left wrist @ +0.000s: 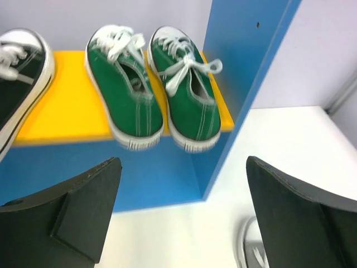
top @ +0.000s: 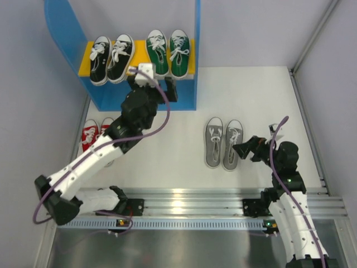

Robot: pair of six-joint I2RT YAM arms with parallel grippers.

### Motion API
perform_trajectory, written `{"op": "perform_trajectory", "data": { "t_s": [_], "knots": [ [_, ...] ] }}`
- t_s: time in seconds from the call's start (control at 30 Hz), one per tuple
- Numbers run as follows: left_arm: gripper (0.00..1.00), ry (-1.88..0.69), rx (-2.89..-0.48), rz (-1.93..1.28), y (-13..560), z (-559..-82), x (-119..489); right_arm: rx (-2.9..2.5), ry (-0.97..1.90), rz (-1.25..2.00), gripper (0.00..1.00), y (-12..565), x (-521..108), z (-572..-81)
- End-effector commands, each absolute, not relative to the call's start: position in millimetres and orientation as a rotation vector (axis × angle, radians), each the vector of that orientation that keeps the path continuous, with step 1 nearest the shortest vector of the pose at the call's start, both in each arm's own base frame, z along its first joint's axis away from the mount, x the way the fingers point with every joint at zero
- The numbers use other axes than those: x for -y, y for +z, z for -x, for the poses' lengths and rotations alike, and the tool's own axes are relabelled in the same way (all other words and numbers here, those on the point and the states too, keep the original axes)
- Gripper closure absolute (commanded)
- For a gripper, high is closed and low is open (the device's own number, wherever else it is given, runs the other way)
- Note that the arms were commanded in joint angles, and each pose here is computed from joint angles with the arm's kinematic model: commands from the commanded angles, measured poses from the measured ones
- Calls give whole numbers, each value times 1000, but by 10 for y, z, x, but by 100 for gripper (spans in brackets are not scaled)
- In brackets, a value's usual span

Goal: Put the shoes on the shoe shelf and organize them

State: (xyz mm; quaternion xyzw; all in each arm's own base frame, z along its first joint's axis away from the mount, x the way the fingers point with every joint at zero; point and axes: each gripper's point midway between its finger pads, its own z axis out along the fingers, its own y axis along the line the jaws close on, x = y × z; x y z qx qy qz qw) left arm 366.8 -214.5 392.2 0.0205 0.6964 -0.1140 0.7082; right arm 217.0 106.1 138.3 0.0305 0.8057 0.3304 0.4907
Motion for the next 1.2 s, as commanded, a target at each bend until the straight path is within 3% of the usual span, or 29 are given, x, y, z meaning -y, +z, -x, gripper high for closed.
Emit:
{"op": "perform_trajectory", "data": {
  "t_s": [0.0, 0.3, 0.53, 0.87, 1.17],
  "knots": [
    [2, -346, -1539, 4, 3800, -3209, 1977, -1926, 824, -44, 0, 1449, -1109, -2181],
    [2, -120, -1848, 64, 2322, -2533, 1194, -1918, 831, -49, 1, 1447, -1113, -2190],
    [1, 13, -1977, 187, 1987, -2318, 718, -1929, 892, -77, 1, 1270, -1170, -2168],
    [2, 110, -2143, 254, 1681, -2569, 513, -1952, 951, -33, 0, 1229, -1326, -2171],
    [2, 237, -2275, 494, 1307, -2837, -130, -1945, 960, 32, 1, 1355, -1445, -2170]
  ]
}}
